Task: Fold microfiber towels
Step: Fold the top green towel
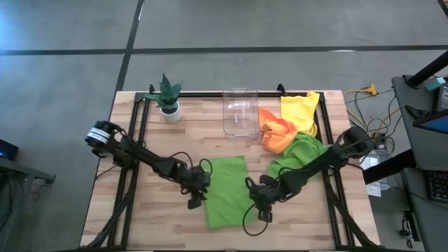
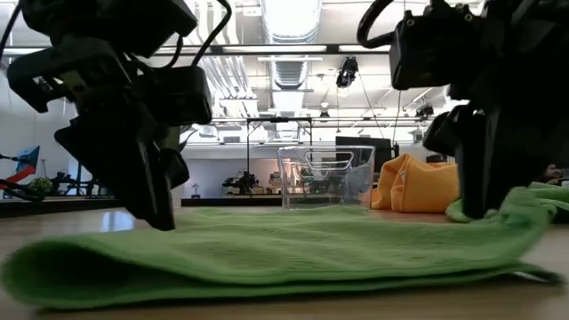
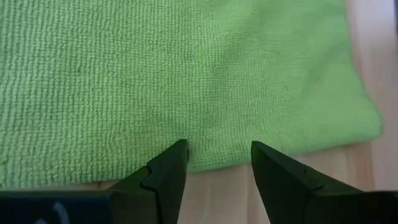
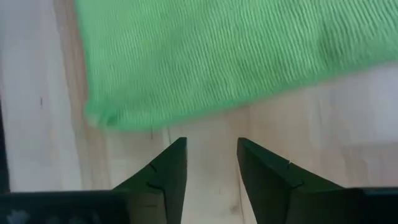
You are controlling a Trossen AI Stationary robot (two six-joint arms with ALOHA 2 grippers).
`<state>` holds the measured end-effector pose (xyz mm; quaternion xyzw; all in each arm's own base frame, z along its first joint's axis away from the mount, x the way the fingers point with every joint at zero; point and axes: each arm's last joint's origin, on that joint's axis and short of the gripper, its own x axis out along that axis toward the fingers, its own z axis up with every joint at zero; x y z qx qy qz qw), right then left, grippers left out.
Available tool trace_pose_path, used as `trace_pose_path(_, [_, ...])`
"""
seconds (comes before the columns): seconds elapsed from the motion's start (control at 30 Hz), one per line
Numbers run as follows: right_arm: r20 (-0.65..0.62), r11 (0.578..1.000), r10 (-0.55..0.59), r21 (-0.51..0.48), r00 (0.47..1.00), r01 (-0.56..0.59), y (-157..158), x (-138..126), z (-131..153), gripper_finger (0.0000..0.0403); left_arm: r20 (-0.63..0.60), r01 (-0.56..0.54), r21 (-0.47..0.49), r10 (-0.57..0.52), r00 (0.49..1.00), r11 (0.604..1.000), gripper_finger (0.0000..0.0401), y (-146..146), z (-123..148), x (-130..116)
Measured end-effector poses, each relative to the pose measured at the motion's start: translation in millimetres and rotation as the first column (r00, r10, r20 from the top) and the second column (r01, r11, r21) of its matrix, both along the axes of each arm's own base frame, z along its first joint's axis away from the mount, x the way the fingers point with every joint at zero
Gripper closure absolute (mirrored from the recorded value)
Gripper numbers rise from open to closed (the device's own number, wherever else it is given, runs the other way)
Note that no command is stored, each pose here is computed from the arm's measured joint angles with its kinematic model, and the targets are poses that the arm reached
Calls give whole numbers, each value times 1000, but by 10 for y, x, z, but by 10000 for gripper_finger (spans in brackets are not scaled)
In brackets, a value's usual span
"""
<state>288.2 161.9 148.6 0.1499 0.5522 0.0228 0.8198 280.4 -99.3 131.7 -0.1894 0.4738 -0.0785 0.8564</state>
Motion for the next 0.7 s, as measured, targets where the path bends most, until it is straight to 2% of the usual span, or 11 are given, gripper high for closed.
trace_pose_path(0.17, [58,998,-54,37,997,52,-41,-50,253,270,-11,-2,11,2,1000,1000,235,26,114,-60])
trace_pose_path(0.3, [191,992,-117,63,975,106,-72,-56,505,269,100,-10,59,4,995,998,235,80,368,-102])
trace_pose_path(0.4, [276,986,-148,112,950,122,-110,-51,683,272,146,-49,167,24,989,985,235,177,506,-190])
trace_pose_path(0.53, [360,971,-225,162,905,176,-179,-30,850,276,217,-91,364,11,976,927,235,338,694,-288])
trace_pose_path(0.57, [390,967,-246,158,888,199,-191,-26,884,276,227,-95,386,6,974,918,235,380,719,-293])
trace_pose_path(0.63, [431,960,-280,136,858,244,-214,-27,924,275,229,-118,344,38,973,932,235,445,754,-308])
trace_pose_path(0.7, [456,952,-305,133,836,275,-224,-24,949,273,195,-155,206,115,974,966,235,493,769,-326])
